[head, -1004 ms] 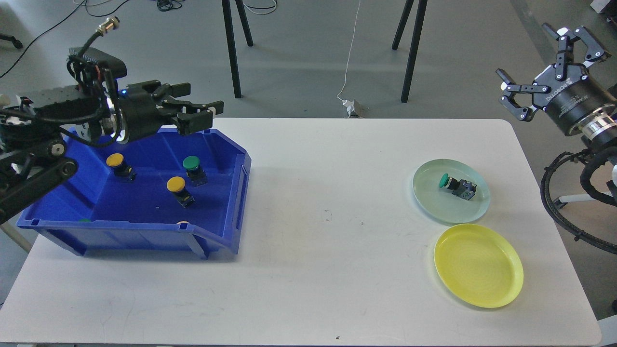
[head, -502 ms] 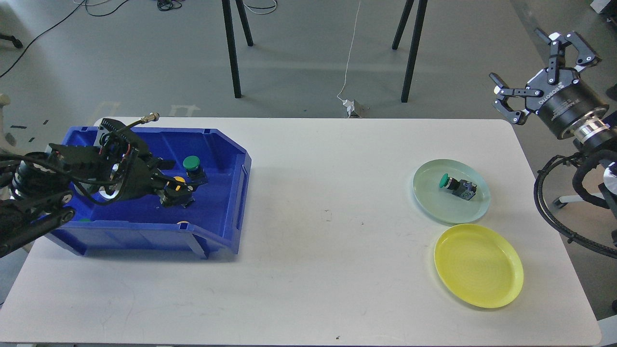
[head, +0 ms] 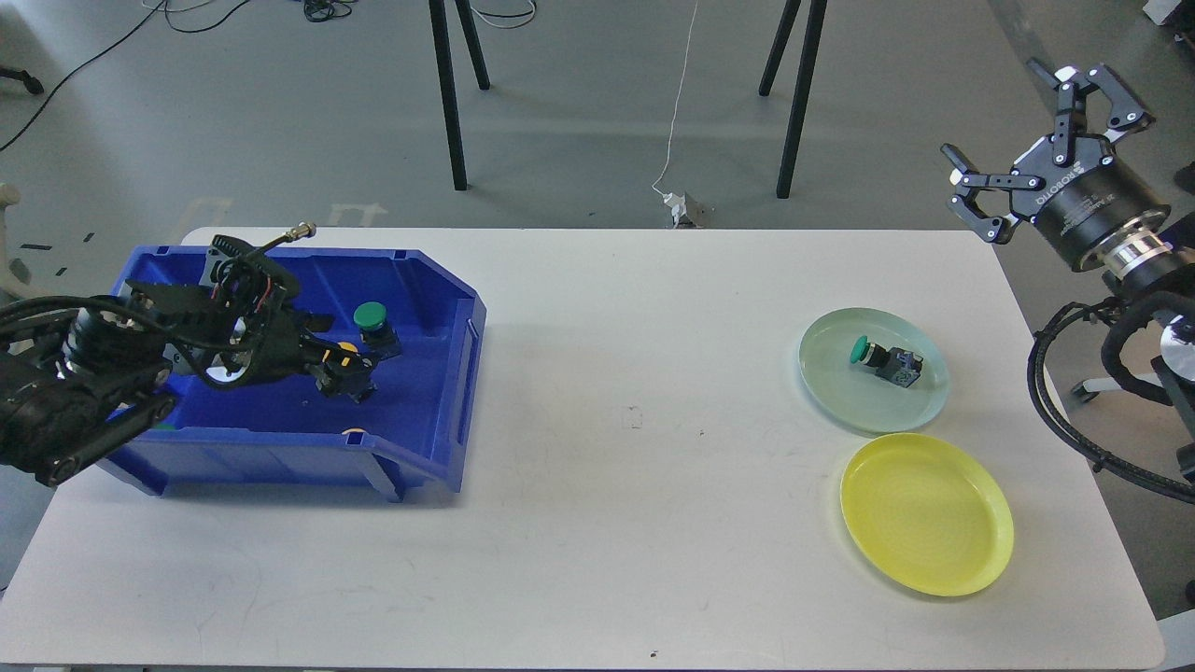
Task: Pass button and place on color plate
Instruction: 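Grasp the yellow-topped button in the bin with the left gripper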
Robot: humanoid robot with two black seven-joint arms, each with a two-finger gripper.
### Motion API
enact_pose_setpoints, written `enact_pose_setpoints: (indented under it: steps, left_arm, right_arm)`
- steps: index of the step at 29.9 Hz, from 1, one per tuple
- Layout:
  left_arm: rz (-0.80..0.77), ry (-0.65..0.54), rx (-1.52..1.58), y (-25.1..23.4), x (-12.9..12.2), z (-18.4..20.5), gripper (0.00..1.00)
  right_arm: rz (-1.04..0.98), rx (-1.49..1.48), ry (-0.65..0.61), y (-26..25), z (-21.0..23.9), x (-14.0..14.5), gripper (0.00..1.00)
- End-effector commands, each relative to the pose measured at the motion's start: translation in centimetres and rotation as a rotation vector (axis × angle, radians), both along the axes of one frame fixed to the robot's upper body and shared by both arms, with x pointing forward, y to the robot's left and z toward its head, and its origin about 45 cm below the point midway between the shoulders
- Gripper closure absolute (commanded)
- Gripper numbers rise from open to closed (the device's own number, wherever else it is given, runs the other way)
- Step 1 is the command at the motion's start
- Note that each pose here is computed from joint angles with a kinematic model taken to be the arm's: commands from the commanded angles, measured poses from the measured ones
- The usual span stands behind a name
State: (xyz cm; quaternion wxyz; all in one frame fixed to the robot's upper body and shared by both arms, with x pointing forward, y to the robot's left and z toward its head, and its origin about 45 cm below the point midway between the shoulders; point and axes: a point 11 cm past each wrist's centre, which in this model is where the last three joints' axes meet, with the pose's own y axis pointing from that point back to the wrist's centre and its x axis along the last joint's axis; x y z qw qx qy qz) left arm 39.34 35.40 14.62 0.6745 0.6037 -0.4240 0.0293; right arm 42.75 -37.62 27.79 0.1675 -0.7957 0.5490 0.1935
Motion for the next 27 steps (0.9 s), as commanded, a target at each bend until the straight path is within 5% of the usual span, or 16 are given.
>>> enact_pose_setpoints:
  steps: [1, 6, 18, 27]
  left_arm:
    - [0.011, 0.011, 0.005, 0.5, -0.3, -0.6, 0.26]
    - [0.035, 0.025, 0.003, 1.1, -0.3, -1.2, 0.32]
    - [0.035, 0.039, 0.007, 1.3, -0.6, -1.4, 0.68]
    - [-0.009, 0.028, -0.022, 0.4, -0.9, 0.1, 0.69]
  right_arm:
    - [0.003, -0.002, 0.006, 0.2, -0.2, 0.0, 0.03]
    - [0.012, 0.015, 0.009, 0.9, -0.6, 0.1, 0.03]
    - [0.006, 0.019, 0.007, 0.8, -0.5, 0.1, 0.03]
    - [0.005, 0.017, 0.008, 0.7, -0.5, 0.1, 0.03]
